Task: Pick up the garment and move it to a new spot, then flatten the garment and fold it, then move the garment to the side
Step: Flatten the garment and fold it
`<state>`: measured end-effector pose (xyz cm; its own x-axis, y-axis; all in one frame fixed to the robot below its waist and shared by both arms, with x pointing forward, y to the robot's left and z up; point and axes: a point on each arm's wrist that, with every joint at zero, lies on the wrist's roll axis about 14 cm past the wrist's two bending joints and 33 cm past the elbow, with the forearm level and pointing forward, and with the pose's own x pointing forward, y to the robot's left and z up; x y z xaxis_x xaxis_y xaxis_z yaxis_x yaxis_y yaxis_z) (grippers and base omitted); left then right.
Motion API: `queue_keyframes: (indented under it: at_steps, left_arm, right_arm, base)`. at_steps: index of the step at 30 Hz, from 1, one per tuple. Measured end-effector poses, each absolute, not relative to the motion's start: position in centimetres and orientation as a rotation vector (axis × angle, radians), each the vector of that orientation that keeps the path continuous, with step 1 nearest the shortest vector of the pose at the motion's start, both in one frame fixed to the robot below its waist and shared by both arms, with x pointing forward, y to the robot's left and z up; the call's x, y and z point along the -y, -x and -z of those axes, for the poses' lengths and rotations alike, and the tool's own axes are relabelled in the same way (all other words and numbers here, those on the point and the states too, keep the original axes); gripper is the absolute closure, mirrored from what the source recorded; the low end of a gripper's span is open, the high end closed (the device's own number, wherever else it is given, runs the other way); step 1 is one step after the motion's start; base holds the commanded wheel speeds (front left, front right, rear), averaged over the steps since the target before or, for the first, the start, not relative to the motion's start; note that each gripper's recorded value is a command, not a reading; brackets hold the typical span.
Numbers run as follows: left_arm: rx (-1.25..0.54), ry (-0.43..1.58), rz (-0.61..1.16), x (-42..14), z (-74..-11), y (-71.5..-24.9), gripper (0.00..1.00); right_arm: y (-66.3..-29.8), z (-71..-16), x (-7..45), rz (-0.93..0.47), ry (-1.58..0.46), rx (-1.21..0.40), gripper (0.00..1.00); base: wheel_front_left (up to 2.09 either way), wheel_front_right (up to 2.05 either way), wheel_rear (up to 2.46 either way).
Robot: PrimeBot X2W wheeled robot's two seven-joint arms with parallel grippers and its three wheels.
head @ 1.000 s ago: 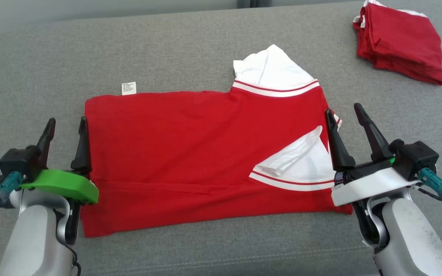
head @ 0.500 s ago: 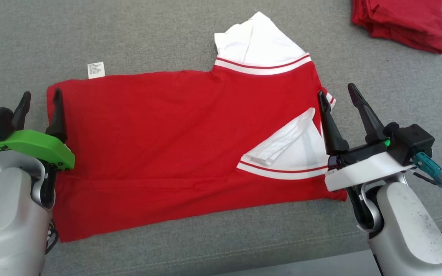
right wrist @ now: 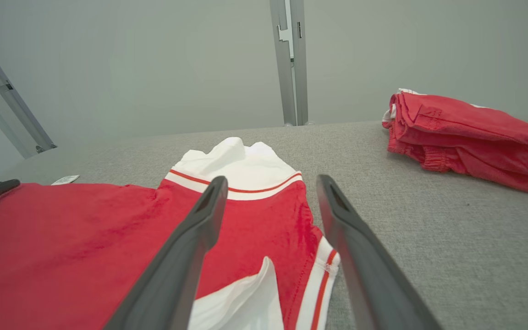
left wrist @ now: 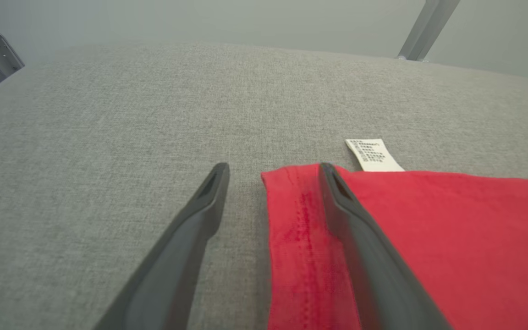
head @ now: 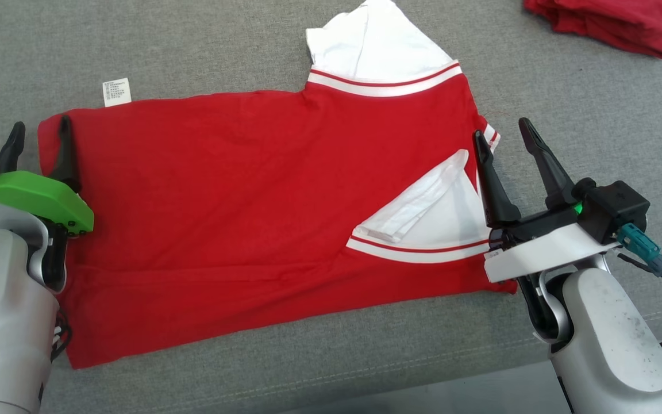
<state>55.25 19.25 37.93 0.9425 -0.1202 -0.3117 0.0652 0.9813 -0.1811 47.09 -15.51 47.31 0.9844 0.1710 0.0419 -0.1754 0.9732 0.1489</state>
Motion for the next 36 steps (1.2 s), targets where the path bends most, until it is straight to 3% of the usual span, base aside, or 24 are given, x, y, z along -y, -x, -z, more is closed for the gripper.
queue_keyframes:
  at_steps: [7, 8, 10, 24, 36]
  left_arm:
    - [-0.348, 0.171, 0.109, -18.7, -37.2, -55.5, 0.02]
    - [-0.353, 0.172, 0.111, -18.6, -37.0, -55.5, 0.17]
    - [-0.355, 0.177, 0.113, -18.4, -36.9, -55.6, 0.98]
    - [-0.309, 0.168, 0.116, -19.1, -38.6, -56.0, 1.00]
    - [-0.262, 0.161, 0.147, -18.3, -39.2, -56.6, 1.00]
  right_arm:
    - [-47.3, -46.9, 15.5, -0.177, -0.147, 0.021, 0.00]
    - [-47.3, -46.9, 15.5, -0.177, -0.146, 0.020, 0.00]
    - [-47.5, -46.9, 15.5, -0.178, -0.142, 0.022, 0.00]
    - [-51.3, -49.4, 13.8, -0.251, -0.095, 0.057, 0.00]
    - [-60.4, -47.8, 11.5, -0.271, -0.124, -0.195, 0.00]
  base:
    - [0.00, 0.00, 0.00]
    - [0.00, 0.00, 0.00]
    - [0.00, 0.00, 0.00]
    - [0.00, 0.00, 0.00]
    - [0.00, 0.00, 0.00]
